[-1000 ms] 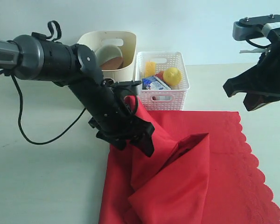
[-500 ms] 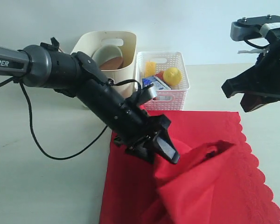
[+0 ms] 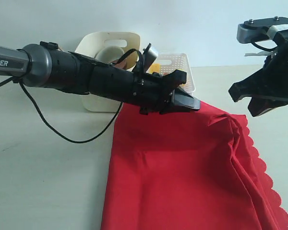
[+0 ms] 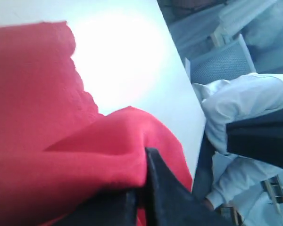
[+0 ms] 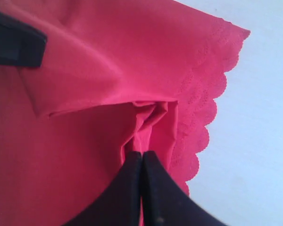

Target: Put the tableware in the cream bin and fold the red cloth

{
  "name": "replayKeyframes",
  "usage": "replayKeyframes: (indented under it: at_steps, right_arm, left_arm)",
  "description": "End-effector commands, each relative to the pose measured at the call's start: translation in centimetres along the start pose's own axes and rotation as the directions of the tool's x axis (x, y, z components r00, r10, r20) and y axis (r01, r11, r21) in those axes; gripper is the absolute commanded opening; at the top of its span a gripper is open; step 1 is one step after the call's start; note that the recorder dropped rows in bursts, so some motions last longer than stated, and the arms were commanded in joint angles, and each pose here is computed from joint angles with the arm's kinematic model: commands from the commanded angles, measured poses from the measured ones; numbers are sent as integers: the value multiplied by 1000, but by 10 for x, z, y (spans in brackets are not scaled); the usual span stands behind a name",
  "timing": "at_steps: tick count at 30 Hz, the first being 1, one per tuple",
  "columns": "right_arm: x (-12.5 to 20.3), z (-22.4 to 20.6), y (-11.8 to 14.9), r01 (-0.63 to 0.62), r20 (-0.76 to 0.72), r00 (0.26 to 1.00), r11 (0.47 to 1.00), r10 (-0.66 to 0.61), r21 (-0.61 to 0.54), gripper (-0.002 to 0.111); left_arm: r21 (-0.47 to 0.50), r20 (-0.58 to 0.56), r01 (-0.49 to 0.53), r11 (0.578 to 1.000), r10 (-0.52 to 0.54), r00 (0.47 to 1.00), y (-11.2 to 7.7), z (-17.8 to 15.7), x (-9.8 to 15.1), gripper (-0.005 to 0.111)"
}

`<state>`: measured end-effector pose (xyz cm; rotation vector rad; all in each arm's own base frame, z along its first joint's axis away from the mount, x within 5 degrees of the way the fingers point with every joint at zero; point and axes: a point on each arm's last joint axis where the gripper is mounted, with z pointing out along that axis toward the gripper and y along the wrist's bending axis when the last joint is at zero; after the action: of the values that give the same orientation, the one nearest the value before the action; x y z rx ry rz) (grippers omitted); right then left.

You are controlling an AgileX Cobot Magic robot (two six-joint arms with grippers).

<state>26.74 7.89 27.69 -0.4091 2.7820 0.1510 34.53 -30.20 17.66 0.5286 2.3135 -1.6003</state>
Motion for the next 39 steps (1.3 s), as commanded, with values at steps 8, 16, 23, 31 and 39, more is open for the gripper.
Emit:
replayKeyframes:
  at_steps: [8,16,23,31,39]
  right_arm:
    - [-3,-6,4,14,38,999,999,-12,-51,0]
    - [-7,5,5,35,76,997,997,-29,-71,0]
    - [-12,49,9,46,12,999,989,-45,-143,0]
    - [-8,98,9,67,-137,986,977,-96,-204,0]
    - [-2,132,9,42,-234,968,976,-92,-213,0]
  left_arm:
    - [75,-21,-290,954,293,956,-41,-23,-8,95]
    - [-117,-363,-464,878,397,843,-56,-54,9,72]
    - [-263,-510,-499,826,320,798,-38,-47,35,54]
    - [-375,-545,-568,732,322,774,-15,-37,58,0]
    - [-410,-559,-531,742,255,789,2,-40,79,0]
